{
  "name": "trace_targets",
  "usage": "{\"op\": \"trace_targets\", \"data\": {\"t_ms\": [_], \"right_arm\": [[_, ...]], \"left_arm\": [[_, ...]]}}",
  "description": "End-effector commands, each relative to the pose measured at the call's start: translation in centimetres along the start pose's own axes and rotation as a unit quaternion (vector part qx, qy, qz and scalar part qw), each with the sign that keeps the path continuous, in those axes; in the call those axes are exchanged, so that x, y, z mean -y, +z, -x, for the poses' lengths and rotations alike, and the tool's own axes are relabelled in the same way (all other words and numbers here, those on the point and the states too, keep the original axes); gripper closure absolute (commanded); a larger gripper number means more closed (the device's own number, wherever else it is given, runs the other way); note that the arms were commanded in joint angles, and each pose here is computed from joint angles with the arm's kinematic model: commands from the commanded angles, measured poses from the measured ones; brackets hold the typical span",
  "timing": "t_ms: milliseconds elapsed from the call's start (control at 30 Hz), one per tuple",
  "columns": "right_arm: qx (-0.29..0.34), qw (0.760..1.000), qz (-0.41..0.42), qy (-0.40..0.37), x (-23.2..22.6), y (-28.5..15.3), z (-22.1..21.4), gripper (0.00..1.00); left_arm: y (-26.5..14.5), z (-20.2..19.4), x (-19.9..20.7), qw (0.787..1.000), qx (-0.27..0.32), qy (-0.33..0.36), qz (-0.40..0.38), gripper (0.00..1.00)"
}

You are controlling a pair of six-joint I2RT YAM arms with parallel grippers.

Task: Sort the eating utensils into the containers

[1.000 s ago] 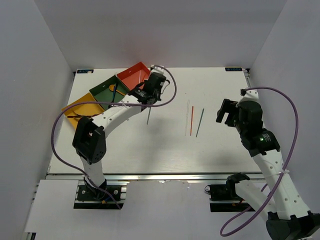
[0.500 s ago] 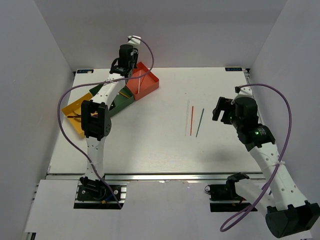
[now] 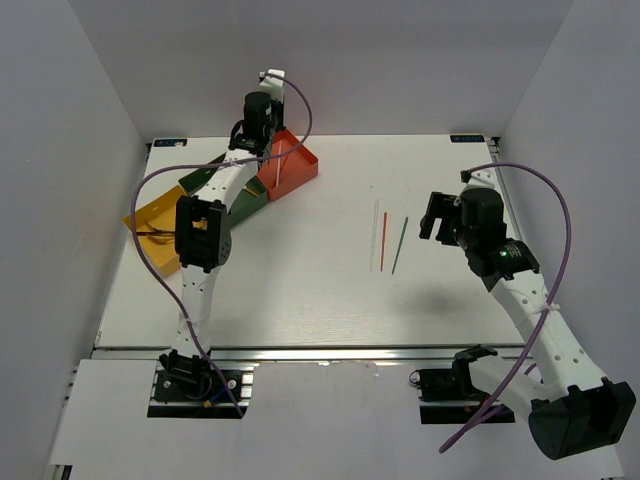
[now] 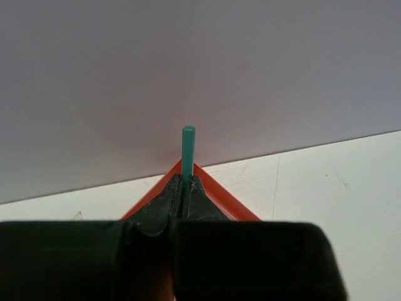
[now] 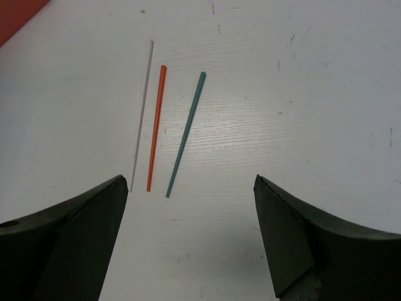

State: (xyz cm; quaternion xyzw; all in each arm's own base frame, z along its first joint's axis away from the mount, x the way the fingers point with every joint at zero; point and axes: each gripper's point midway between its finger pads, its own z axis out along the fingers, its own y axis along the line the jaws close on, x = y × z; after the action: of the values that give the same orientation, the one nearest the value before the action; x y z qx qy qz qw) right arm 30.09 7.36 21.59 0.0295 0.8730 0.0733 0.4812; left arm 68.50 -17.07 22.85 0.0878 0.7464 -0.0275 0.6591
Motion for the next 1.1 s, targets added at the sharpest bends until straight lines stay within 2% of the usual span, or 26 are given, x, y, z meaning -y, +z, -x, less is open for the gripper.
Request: {"op": "trace_targets", "data": {"t_ms": [0, 100, 233, 267, 333, 367, 400, 533, 600, 633, 667, 767, 833, 867, 900, 933, 967, 1000, 1067], "right_arm": [[0.038, 0.999, 0.006, 0.002, -0.4, -0.1, 2.2, 0.14], [0.038, 0.999, 0.005, 0.002, -0.4, 0.0, 2.4, 0.13], [0.031, 1.000, -0.001, 0.002, -0.2, 0.6, 2.0, 0.13], [0.029, 1.000, -0.003, 0.001, -0.2, 0.7, 1.9, 0.13], [0.023, 1.000, -0.007, 0.001, -0.1, 1.2, 1.6, 0.11], [0.026, 1.000, -0.009, 0.002, -0.1, 1.4, 1.6, 0.11], [0.026, 1.000, -0.015, 0.006, 0.1, 1.6, 1.6, 0.11], [0.003, 0.999, -0.046, 0.015, 0.9, 3.6, 0.6, 0.11], [-0.008, 0.998, -0.061, 0.029, 1.1, 4.6, 0.5, 0.11], [-0.035, 0.996, -0.069, 0.032, 1.1, 5.9, -0.6, 0.11], [-0.048, 0.995, -0.074, 0.045, 1.0, 6.6, -1.1, 0.11], [-0.098, 0.989, -0.092, 0.058, 0.9, 9.3, -3.0, 0.12], [-0.139, 0.981, -0.116, 0.066, 1.3, 10.9, -4.8, 0.17], [-0.149, 0.981, -0.108, 0.068, 0.9, 11.5, -5.4, 0.20], [-0.162, 0.980, -0.094, 0.075, 0.3, 12.7, -6.4, 0.24], [-0.168, 0.979, -0.090, 0.078, 0.1, 13.2, -6.8, 0.26], [-0.176, 0.977, -0.088, 0.079, -0.1, 13.7, -7.2, 0.27], [-0.183, 0.976, -0.090, 0.077, -0.1, 14.1, -7.7, 0.28], [-0.212, 0.971, -0.090, 0.069, -0.2, 15.9, -9.3, 0.32]], "left_arm": [[-0.2, -0.4, 0.0, 1.000, 0.002, -0.011, -0.004, 0.90], [-0.4, -2.0, 0.2, 1.000, -0.009, -0.018, -0.006, 0.86], [-0.7, -2.3, 0.2, 0.999, -0.019, -0.024, -0.009, 0.68], [-0.8, -2.3, 0.1, 0.999, -0.023, -0.023, -0.007, 0.53], [-1.6, -1.4, 0.0, 0.999, -0.019, -0.032, -0.002, 0.41], [-1.9, -0.6, -0.4, 0.999, -0.009, -0.044, 0.006, 0.05], [-2.3, -0.6, -0.8, 0.999, -0.010, -0.049, 0.017, 0.02], [-4.5, 5.6, -1.8, 0.996, 0.028, -0.077, 0.037, 0.02], [-5.7, 8.2, -2.7, 0.988, 0.045, -0.136, 0.065, 0.02], [-6.6, 8.6, -3.0, 0.985, 0.030, -0.155, 0.073, 0.02], [-8.1, 10.8, -3.0, 0.978, 0.041, -0.192, 0.069, 0.02], [-12.3, 12.4, -2.2, 0.969, 0.015, -0.243, 0.045, 0.02], [-14.8, 11.5, -1.7, 0.964, -0.010, -0.264, 0.036, 0.02], [-15.9, 7.8, -1.3, 0.957, -0.053, -0.283, 0.043, 0.02], [-18.8, 9.3, -1.6, 0.954, -0.041, -0.295, 0.041, 0.02], [-20.1, 8.4, -1.6, 0.950, -0.050, -0.304, 0.042, 0.02], [-21.4, 4.1, -1.3, 0.946, -0.090, -0.308, 0.050, 0.02], [-24.0, 5.5, -1.6, 0.946, -0.068, -0.314, 0.042, 0.02], [-26.8, 3.2, -1.5, 0.948, -0.079, -0.306, 0.036, 0.02]]}}
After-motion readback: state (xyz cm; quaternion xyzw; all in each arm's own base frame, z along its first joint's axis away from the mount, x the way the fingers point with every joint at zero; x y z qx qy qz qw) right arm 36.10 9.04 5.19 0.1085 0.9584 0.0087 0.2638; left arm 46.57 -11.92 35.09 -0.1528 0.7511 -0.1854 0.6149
